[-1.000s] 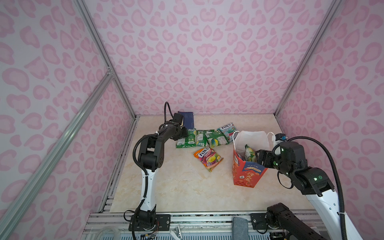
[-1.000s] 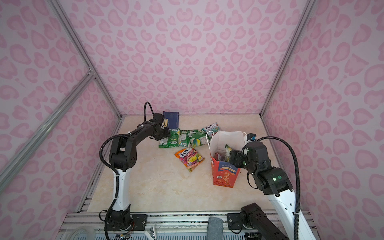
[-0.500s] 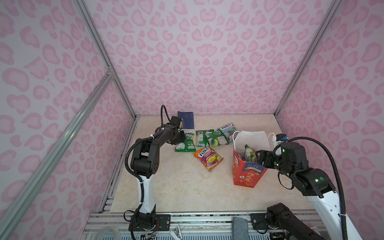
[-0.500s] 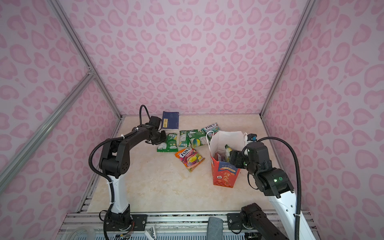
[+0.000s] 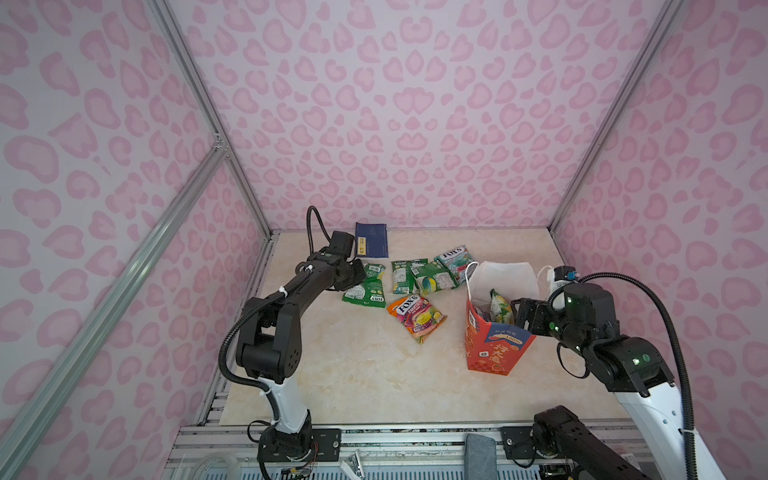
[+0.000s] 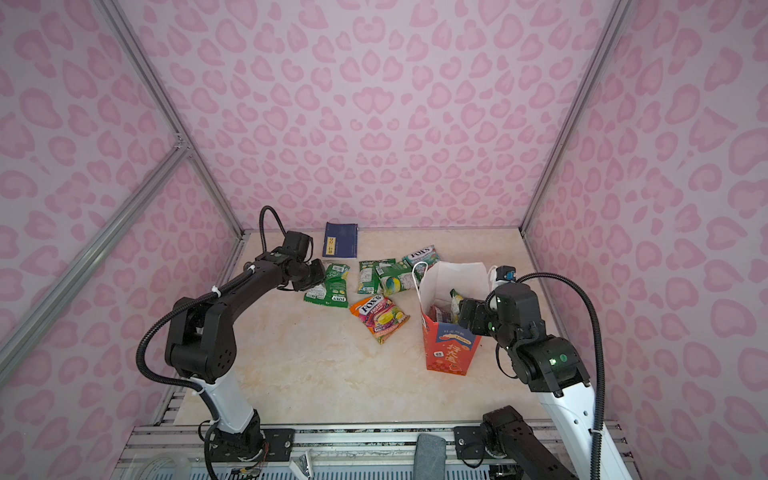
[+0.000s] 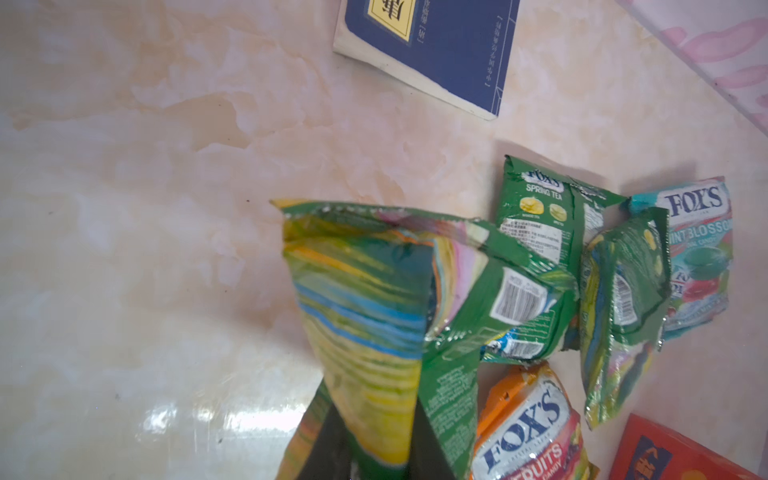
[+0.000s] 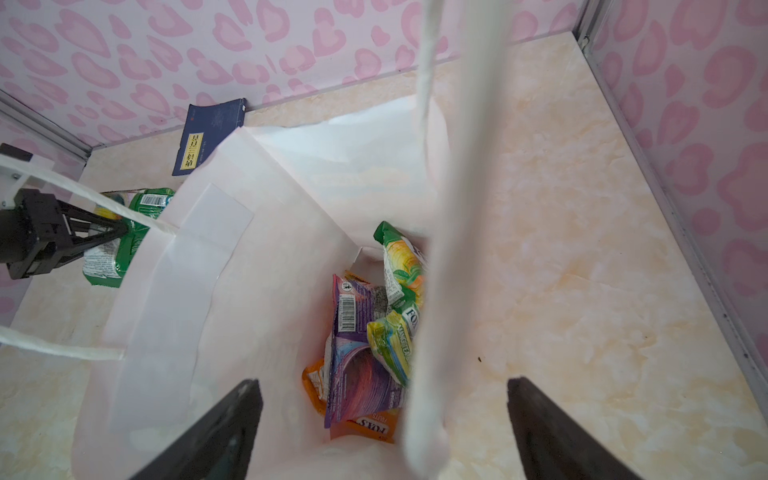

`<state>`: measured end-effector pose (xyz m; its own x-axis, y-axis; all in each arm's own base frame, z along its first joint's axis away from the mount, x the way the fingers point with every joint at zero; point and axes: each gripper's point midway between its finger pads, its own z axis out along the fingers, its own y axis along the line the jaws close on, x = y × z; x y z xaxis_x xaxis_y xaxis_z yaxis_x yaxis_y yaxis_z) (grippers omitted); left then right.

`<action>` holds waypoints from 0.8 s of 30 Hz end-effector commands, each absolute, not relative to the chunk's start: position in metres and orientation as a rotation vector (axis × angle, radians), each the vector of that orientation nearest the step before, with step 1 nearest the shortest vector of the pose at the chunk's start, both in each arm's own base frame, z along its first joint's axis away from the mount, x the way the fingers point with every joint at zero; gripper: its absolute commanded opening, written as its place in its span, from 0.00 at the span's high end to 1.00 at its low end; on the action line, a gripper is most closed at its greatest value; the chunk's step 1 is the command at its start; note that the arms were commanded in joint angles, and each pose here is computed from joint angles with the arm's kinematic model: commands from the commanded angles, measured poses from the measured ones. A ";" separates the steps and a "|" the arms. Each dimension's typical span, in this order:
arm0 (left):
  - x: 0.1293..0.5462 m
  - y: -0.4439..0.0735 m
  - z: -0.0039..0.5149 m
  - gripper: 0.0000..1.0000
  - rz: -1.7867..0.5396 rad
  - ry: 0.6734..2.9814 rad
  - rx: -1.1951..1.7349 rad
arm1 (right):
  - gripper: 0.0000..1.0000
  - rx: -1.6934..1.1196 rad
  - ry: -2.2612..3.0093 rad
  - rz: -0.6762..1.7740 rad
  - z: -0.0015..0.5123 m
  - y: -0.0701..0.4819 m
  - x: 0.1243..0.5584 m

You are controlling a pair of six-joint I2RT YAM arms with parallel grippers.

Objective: Place the snacks into the paper bag
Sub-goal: 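Lower the left gripper onto the green rainbow-print packet by the book, then grasp and lift the green rainbow-print packet with the left gripper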

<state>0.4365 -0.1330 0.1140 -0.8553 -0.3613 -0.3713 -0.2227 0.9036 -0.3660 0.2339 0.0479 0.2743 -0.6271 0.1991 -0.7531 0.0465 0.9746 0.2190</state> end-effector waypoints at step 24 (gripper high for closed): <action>0.372 -0.115 0.213 0.85 -0.495 2.407 -0.341 | 0.03 0.187 2.195 0.102 0.301 0.029 0.245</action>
